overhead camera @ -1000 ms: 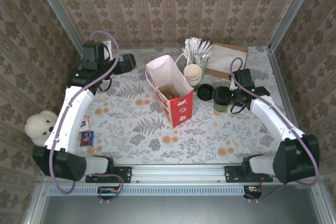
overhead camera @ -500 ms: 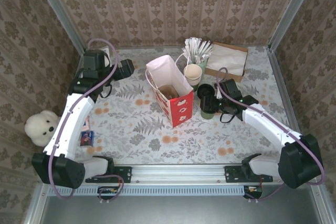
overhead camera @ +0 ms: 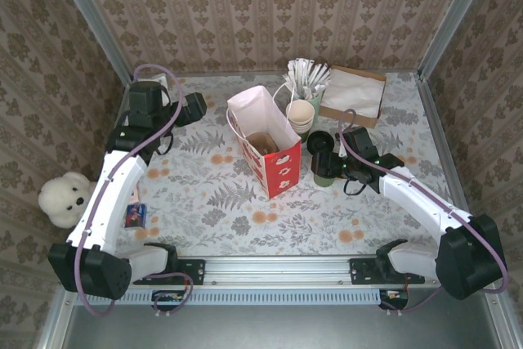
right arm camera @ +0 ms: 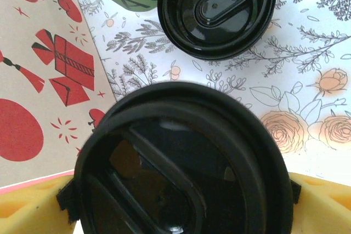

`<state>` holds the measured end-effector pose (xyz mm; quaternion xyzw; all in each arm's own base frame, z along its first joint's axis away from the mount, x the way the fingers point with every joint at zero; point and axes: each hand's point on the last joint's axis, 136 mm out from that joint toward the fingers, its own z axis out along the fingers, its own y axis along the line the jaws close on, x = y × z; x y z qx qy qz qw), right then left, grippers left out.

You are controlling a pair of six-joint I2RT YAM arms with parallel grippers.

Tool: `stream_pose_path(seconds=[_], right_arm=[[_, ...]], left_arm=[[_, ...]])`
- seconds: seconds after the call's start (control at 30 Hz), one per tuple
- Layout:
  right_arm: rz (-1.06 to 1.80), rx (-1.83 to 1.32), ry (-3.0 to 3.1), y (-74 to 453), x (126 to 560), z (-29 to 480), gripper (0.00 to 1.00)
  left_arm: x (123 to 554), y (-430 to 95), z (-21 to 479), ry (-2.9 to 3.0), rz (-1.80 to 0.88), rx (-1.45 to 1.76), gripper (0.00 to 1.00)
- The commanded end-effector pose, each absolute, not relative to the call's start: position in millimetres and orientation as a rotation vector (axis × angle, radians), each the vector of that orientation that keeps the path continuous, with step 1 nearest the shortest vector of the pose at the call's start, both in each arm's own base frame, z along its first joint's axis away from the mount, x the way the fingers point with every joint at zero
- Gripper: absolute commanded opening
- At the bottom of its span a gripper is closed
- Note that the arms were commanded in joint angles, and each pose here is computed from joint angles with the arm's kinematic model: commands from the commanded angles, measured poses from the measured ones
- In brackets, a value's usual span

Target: Pack the takeout coffee

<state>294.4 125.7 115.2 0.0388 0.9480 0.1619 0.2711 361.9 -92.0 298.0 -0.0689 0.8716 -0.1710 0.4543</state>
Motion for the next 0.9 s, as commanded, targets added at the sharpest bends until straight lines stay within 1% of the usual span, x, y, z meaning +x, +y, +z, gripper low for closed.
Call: stream_pose_path(seconds=[0.0,0.03,0.07,0.3,0.4,0.5,0.6,0.73,0.87], right_arm=[[0.443,0.121,2.571,125.8,287.8,126.8,0.95],[0.440,0.151,2.575,124.5,287.7,129.5,0.96],[0.435,0.189,2.580,122.9,288.0,131.2,1.00],[0.378,0.325,2.666,117.1,284.9,134.5,1.00],[0.364,0.306,2.748,121.5,283.1,133.1,1.00],[0.257,0.326,2.812,115.2,282.6,131.7,1.00],[0.209,0.333,2.848,114.0,285.5,129.0,1.00],[0.174,0.304,2.904,116.5,286.2,128.4,1.00],[0.222,0.255,2.951,128.3,289.0,126.0,1.00]], left_arm=[[362.4,-90.5,296.3,2.179,-0.416,-0.178,1.00],[362.6,-91.2,294.8,2.189,-0.418,-0.176,1.00],[362.7,-92.3,292.6,2.198,-0.422,-0.174,1.00],[366.5,-96.4,286.7,2.220,-0.440,-0.173,1.00],[368.0,-97.3,285.0,2.225,-0.445,-0.171,1.00],[369.6,-98.3,282.9,2.234,-0.450,-0.168,1.00],[370.8,-98.8,279.5,2.249,-0.449,-0.166,1.00],[371.6,-99.0,275.1,2.271,-0.454,-0.167,1.00],[372.5,-100.3,273.1,2.278,-0.465,-0.160,1.00]])
